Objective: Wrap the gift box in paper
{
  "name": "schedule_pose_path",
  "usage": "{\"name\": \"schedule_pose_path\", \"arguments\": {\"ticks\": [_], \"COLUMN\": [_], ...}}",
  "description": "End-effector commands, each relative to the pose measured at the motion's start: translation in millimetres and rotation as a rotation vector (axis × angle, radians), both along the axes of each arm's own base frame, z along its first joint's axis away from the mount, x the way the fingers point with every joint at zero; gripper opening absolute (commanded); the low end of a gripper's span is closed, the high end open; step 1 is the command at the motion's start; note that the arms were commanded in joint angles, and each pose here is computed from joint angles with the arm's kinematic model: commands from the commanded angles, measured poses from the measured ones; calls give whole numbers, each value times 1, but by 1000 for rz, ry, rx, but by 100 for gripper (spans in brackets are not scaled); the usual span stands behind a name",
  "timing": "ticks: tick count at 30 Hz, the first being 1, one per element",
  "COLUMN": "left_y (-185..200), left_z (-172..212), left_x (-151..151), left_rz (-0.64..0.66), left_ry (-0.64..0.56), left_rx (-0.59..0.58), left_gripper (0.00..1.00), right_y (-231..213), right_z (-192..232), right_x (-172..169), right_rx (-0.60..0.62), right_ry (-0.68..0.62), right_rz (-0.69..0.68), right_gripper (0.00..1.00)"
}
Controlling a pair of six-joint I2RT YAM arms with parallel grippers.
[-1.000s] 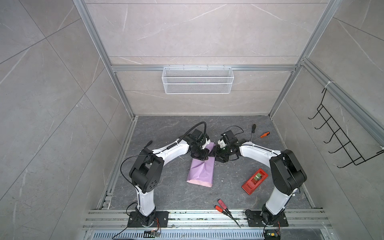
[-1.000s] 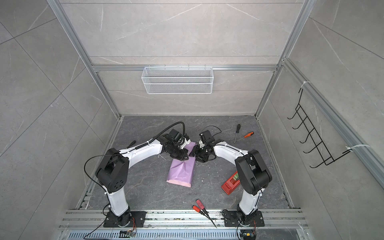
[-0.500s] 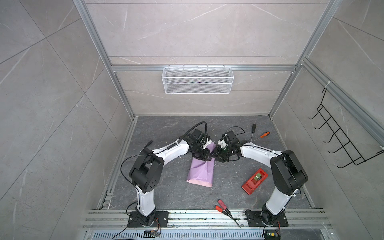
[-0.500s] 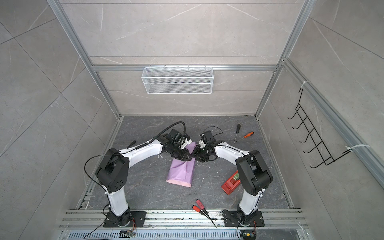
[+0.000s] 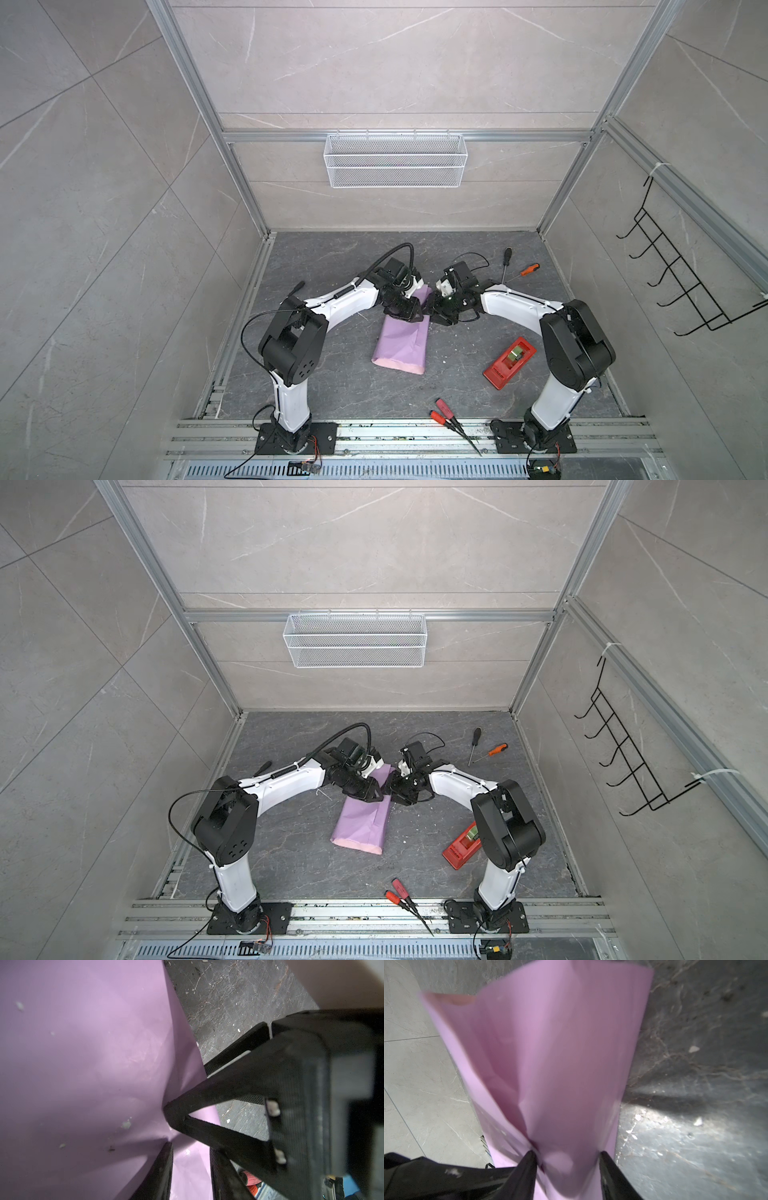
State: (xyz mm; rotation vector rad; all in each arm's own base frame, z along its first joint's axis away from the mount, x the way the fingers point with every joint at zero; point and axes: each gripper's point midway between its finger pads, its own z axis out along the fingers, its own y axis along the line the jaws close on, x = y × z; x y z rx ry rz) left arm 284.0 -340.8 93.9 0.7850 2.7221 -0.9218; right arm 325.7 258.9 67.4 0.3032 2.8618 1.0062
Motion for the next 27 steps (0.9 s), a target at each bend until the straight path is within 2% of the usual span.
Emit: {"name": "schedule_pose_path", "arguments": {"ticks": [1,7,10,16,20,23,27], "left_y": [14,9,4,-12,4,33,73], "left_z": [-36,-27,-9,81,120,116,73], "left_x": [-30,-29,-24,-9,-4,7,21], "left_rz": [-36,-50,-66,-97,-75,-28,42], "left_ry": [113,109,82,-20,-64,-104,-140], "left_rx": [103,77,53,-89,-152,-112,44], "left_gripper": [35,36,38,54,61,65,66], "right_y": [-22,-38,-40,-40,-40,-40,-41], "right_z": [-58,-84,-88,-85,-83,-82,-81], "right_x": [-44,-60,-60,-57,-57,-57,-56], "right_rx": [-146,-213,-225,-237,-240,-240,-238], "right_ry": [163,202,204,195,192,191,188], "right_rz": [16,21,22,29,30,29,25], "right_gripper": [48,41,40,37,37,37,37]}}
